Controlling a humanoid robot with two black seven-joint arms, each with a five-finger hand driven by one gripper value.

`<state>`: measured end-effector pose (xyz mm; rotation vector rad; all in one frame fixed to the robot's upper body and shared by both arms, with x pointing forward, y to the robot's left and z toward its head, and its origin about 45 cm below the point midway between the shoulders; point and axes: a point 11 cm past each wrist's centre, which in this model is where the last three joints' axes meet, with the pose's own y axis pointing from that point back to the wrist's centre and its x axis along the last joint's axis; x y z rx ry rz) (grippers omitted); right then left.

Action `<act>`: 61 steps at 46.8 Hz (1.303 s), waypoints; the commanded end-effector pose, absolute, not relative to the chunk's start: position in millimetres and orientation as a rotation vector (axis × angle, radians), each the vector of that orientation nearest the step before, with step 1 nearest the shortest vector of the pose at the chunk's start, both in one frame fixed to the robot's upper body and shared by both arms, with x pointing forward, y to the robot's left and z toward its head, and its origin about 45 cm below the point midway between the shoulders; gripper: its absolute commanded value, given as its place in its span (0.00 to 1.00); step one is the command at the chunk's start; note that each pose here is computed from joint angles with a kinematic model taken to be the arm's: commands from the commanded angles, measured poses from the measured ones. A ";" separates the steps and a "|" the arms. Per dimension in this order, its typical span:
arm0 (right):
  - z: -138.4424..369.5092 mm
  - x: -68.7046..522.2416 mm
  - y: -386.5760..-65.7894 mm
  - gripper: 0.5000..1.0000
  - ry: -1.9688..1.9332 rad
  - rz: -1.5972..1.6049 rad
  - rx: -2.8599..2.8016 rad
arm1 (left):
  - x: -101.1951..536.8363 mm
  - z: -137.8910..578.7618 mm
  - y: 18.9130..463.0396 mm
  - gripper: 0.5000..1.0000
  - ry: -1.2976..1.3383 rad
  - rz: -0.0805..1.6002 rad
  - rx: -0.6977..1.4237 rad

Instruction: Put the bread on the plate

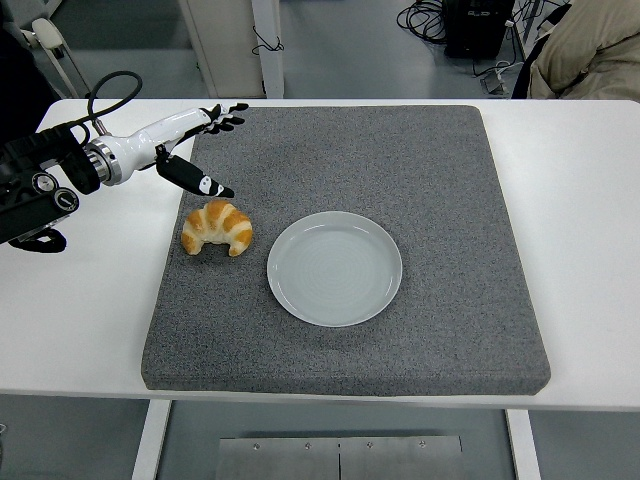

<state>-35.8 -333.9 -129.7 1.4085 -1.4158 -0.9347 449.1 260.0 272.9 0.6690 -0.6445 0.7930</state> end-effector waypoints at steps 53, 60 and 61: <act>-129.7 -36.1 -333.9 1.00 -1.416 -0.935 1.408 | 410.5 231.9 259.7 0.87 -0.881 0.625 0.801; -129.7 -36.1 -333.9 1.00 -1.416 -0.935 1.408 | 410.5 228.3 254.8 0.87 -0.874 0.623 0.807; -129.7 -36.1 -333.8 1.00 -1.414 -0.935 1.409 | 410.5 228.2 254.9 0.87 -0.875 0.623 0.808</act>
